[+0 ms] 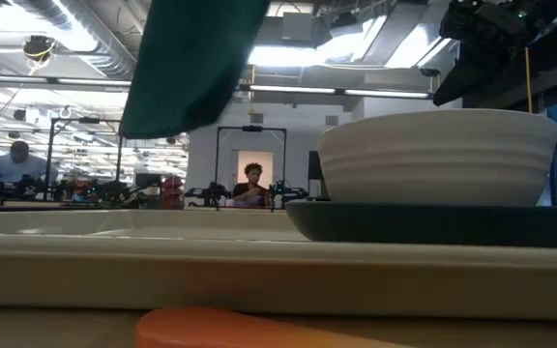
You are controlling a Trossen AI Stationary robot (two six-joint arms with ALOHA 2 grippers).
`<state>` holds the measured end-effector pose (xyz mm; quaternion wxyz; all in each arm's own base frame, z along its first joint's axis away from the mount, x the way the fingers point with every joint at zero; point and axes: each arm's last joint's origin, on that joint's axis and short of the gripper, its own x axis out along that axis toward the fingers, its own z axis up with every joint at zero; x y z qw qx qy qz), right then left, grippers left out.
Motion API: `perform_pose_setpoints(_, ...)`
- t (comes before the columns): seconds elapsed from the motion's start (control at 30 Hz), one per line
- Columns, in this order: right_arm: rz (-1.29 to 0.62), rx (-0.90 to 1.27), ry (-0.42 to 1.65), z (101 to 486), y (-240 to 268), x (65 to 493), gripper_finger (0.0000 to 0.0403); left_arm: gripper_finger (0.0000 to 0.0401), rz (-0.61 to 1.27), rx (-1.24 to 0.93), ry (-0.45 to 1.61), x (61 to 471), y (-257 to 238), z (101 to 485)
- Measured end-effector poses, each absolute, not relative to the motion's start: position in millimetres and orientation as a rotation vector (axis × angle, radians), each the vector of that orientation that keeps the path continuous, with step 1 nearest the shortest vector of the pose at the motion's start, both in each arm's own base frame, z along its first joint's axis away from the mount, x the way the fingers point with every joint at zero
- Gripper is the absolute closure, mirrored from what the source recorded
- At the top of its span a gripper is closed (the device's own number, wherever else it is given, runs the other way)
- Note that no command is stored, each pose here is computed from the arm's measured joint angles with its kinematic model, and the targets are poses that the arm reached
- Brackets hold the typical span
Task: Set up tray
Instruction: Put the green napkin on the light brown serving tray
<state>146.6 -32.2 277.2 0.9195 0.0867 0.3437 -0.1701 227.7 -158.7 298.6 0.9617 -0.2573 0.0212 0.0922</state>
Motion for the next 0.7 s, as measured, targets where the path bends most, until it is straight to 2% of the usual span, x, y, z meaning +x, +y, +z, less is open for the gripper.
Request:
perform_pose_setpoints(0.33,-0.348,0.174,0.707,277.2,-32.2,146.6,0.0313,0.0387,0.380,-0.538,-0.010,258.9,-211.5,287.3)
perform_pose_setpoints(0.53,-0.349,0.178,0.706,277.2,-32.2,146.6,0.0313,0.0387,0.503,-0.586,-0.067,254.4,-218.6,276.6)
perform_pose_setpoints(0.7,-0.349,0.178,0.706,277.2,-32.2,146.6,0.0313,0.0387,0.535,-0.612,-0.079,250.0,-219.8,272.1)
